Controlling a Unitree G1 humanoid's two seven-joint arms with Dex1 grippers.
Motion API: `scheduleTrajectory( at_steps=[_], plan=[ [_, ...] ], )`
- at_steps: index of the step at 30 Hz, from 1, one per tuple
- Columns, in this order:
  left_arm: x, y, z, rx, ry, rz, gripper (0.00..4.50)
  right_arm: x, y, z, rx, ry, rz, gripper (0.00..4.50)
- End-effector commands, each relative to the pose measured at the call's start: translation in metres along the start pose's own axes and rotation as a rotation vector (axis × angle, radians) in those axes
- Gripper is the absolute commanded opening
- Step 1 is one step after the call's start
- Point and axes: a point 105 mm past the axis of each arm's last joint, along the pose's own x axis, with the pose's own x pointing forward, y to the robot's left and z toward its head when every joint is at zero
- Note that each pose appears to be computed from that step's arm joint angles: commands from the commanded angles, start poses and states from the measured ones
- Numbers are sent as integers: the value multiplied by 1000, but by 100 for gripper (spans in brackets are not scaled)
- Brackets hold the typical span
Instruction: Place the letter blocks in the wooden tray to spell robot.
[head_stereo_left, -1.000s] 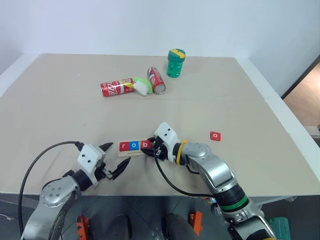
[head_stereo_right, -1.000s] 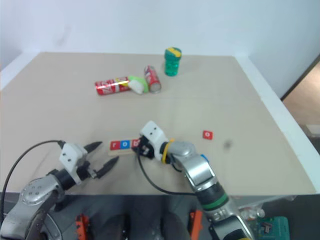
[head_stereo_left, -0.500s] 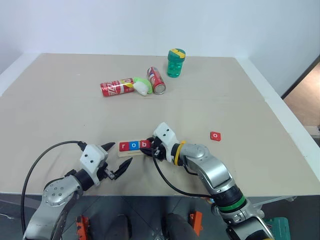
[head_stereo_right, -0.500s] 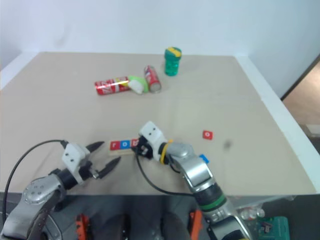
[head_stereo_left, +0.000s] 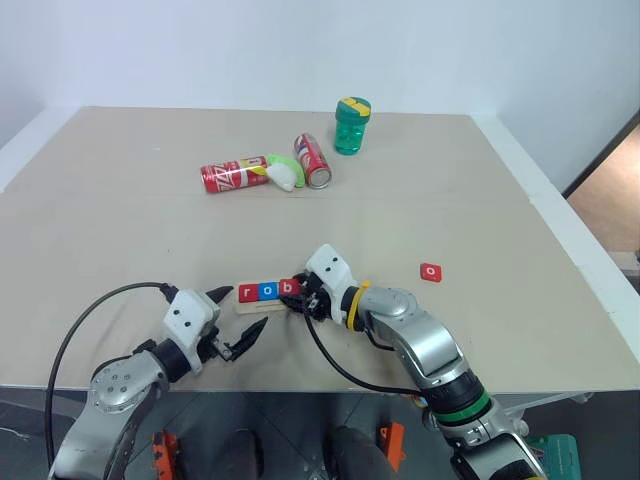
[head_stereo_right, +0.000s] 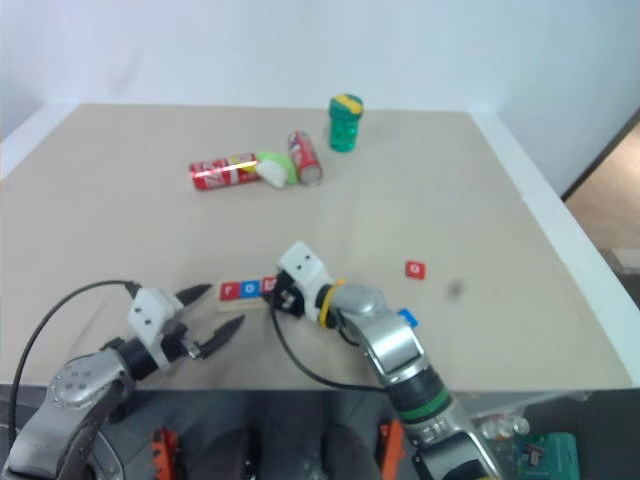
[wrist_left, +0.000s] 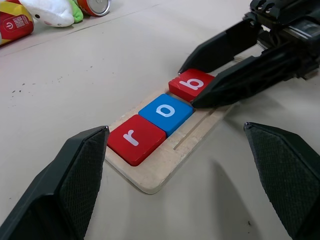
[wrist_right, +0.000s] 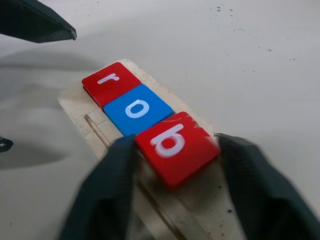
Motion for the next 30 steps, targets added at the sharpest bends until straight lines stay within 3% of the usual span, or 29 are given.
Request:
scheduleTrajectory(
  at_steps=[1,2,13,16,20,26,27,30],
  plan=[
    [0,-2,12,36,-40,0,450,-1,0,13,-22,-51,-3,410],
    [0,-2,12,36,-40,0,450,-1,0,13,-21,-52,-3,448],
    [2,-8,17,16,-62,-78,450,-23,-18,46,-4,-191,-79,448],
    [2,-12,17,25,-49,-121,450,-36,-11,49,-13,-218,-22,375],
    [2,-12,16,-12,-48,-148,450,-47,13,33,4,-153,135,232],
    [3,-15,18,-81,-51,-197,450,-41,22,20,68,-92,211,23],
    [3,-15,18,-79,-49,-202,450,-39,21,19,65,-84,211,4],
    [4,-14,18,-60,-40,-203,450,-32,20,16,59,-56,213,4]
  ],
)
